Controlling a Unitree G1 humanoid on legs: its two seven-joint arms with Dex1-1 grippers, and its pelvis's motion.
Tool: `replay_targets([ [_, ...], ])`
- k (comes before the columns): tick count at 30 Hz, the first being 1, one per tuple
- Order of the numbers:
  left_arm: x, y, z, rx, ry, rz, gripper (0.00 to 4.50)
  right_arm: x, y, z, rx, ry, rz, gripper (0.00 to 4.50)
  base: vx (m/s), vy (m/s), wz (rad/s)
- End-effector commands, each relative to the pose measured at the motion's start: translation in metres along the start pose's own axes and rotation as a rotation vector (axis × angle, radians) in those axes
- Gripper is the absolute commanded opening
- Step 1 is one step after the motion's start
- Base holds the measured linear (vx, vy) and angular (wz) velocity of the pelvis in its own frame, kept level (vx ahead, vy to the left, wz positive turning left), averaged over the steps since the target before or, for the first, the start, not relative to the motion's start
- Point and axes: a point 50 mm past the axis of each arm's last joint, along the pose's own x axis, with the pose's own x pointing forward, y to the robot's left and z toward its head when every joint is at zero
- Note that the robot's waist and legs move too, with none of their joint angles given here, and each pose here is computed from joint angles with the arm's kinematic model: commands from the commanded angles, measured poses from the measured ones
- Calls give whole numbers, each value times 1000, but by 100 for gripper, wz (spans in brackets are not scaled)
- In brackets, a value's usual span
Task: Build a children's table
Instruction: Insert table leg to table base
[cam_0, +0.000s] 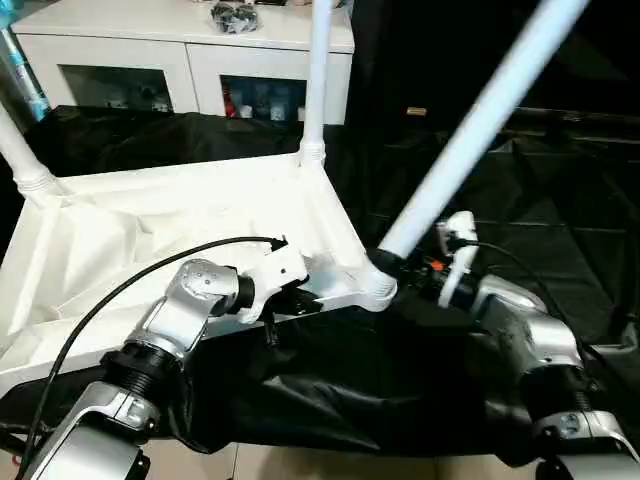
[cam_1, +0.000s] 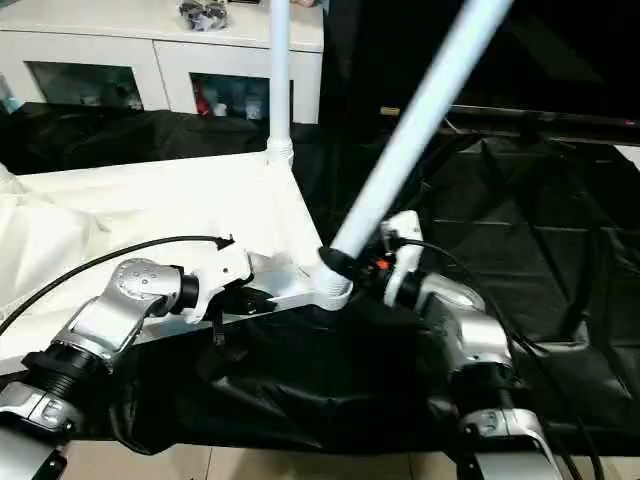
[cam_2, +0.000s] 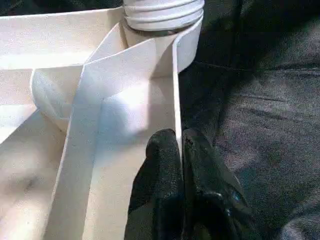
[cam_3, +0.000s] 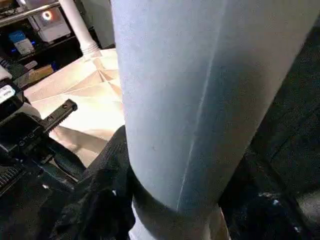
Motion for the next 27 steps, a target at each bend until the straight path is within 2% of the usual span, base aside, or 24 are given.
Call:
replay_targets([
  [1,3,-5,-10,-27,26,-26,0,-8,-3,-17,38,72,-27,187,0,0,0],
  [12,3,-4,-10,-25,31,-26,0,-9,-18,-15,47,20,-178,187,0,0,0],
  [17,3,-4,-11,-24,36,-23,0,-10,-15,-23,15,73,-151,187,0,0,0],
  [19,2,-3,-12,-22,39,-21,0,-10,-11,-31,-52,135,-131,187,0,0,0],
  [27,2,-2,-11,-15,48,-19,0,-6,-2,-40,-149,165,-154,187,0,0,0],
])
